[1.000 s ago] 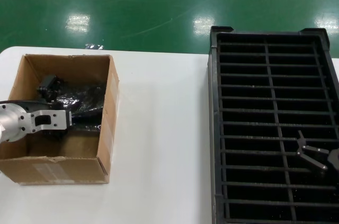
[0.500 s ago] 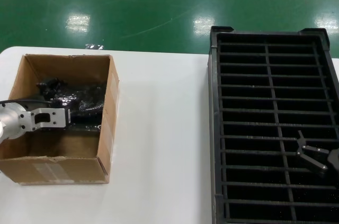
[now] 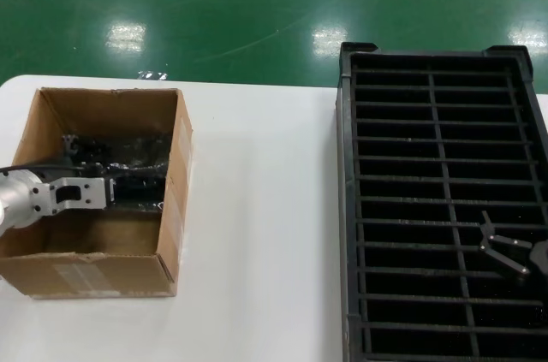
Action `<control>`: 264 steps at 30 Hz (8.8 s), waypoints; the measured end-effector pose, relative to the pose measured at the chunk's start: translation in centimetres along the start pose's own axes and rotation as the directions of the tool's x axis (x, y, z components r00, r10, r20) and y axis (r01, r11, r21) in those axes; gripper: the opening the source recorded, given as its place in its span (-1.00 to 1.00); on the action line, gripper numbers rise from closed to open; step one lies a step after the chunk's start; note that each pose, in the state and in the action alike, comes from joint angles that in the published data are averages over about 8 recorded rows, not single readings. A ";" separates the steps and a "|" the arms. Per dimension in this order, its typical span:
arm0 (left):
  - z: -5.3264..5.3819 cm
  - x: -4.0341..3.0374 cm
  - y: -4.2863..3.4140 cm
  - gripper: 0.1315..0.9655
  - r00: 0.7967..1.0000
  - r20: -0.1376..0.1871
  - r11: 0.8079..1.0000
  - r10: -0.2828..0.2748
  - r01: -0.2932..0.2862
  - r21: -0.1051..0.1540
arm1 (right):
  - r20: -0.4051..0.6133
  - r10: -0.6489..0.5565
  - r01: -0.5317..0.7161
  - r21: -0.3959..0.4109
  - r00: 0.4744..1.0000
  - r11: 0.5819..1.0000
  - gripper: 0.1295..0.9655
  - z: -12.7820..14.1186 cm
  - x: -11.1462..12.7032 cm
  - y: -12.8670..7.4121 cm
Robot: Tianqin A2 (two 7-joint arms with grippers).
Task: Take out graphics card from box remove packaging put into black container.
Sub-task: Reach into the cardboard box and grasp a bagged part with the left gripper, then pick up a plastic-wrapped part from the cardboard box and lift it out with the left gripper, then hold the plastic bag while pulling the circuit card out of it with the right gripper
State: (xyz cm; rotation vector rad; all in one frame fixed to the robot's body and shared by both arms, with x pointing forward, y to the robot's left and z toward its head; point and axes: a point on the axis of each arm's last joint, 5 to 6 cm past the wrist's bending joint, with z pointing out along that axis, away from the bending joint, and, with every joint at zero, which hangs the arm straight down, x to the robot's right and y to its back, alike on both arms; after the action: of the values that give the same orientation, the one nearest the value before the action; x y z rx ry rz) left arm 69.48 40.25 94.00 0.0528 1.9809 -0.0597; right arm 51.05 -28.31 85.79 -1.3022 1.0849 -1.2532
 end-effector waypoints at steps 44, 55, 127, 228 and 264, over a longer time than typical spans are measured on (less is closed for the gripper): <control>-17.1 -5.15 -2.54 -0.98 0.935 0.320 0.986 0.153 -0.164 0.010 | 0.000 0.000 0.000 0.000 1.000 1.000 1.00 0.0 0.0 0.0; -20.5 -2.38 -6.04 -0.98 0.921 0.353 0.967 0.162 -0.220 0.129 | 0.000 0.000 0.000 0.000 1.000 1.000 1.00 0.0 0.0 0.0; -20.5 1.23 -10.36 -0.98 0.933 0.324 0.924 0.156 -0.254 0.287 | 0.481 -0.082 0.075 0.032 0.873 0.997 0.92 4.9 -8.6 -3.9; -20.5 1.23 -10.36 -0.98 0.933 0.324 0.924 0.156 -0.254 0.287 | 0.637 -0.184 0.129 0.132 0.748 0.983 -0.99 -0.5 -14.1 -8.6; -20.5 1.23 -10.36 -0.98 0.933 0.324 0.924 0.156 -0.254 0.287 | 0.576 -0.201 0.141 0.147 0.792 0.979 -0.99 2.3 -12.8 -8.5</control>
State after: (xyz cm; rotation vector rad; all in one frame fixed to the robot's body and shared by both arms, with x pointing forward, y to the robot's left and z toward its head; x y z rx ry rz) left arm 49.61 31.29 101.21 0.4451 1.6380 -0.2427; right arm 52.25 -14.56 92.82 -1.5961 0.4584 -0.9068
